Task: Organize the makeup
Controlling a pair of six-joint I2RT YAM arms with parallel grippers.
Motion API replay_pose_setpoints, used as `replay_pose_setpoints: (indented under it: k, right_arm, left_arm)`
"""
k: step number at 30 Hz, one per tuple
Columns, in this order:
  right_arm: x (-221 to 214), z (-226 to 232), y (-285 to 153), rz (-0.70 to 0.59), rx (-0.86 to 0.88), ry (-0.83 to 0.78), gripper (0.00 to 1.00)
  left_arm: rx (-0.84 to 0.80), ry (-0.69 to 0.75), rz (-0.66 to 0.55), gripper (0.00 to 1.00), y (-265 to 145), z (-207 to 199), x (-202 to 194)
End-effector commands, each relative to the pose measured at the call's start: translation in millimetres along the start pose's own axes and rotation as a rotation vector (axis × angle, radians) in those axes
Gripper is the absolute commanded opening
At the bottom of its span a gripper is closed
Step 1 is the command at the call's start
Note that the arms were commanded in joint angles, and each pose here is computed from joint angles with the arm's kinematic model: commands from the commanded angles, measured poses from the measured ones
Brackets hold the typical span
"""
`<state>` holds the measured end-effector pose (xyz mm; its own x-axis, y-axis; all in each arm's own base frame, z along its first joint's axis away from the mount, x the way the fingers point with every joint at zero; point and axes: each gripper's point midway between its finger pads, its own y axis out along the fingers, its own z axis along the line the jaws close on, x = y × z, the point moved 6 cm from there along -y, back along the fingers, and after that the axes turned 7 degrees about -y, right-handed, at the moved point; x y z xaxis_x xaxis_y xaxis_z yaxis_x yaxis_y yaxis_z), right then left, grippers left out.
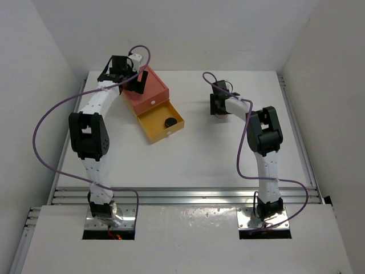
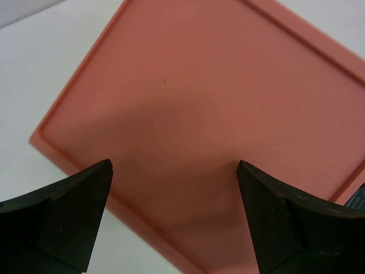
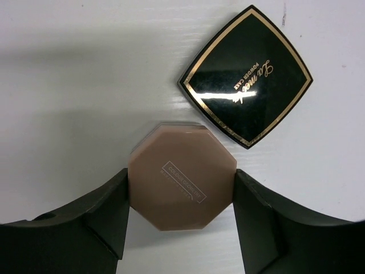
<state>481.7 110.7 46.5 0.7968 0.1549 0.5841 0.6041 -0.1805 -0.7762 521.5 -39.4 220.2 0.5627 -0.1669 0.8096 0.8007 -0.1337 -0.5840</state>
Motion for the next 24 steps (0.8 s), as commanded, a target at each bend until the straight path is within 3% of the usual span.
replay_pose_setpoints:
  k: [1, 2, 5, 9, 11, 17, 21, 24]
  right_arm:
    - [-0.3, 6.2, 3.7, 0.001, 0.032, 0.013, 0.60]
    - [-2.3, 6.9, 4.1, 0.009, 0.037, 0.012, 0.48]
    - [-4.0, 6.9, 0.3, 0.017, 0.051, 0.005, 0.30]
    - [7.8, 8.6, -19.4, -0.059, 0.097, -0.003, 0.18]
    - [27.4, 10.3, -41.5, -0.149, 0.131, -0.048, 0.16]
    - [73.8, 82.2, -126.4, -0.475, 0.567, -0.211, 0.14]
    - [61.3, 146.0, -156.8, -0.530, 0.844, -0.327, 0.13]
    - [59.6, 176.2, -158.2, -0.531, 0.909, -0.350, 0.13]
  left_arm:
    - [-0.006, -0.043, -0.007, 0.97, 3.1, -0.9, -2.9]
    - [-0.020, -0.044, 0.001, 0.97, 5.7, -2.9, -8.2]
    - [-0.023, -0.057, 0.027, 0.97, 7.7, -4.9, -21.6]
    - [-0.032, -0.066, 0.027, 0.97, 9.9, -7.1, -28.7]
    - [-0.034, -0.068, 0.049, 0.97, 11.9, -8.1, -37.8]
    - [-0.046, -0.084, 0.052, 0.97, 14.4, -6.5, -43.9]
    - [-0.056, -0.084, 0.051, 0.97, 15.6, -7.9, -45.7]
    - [-0.066, -0.083, 0.040, 0.97, 16.1, -8.8, -43.6]
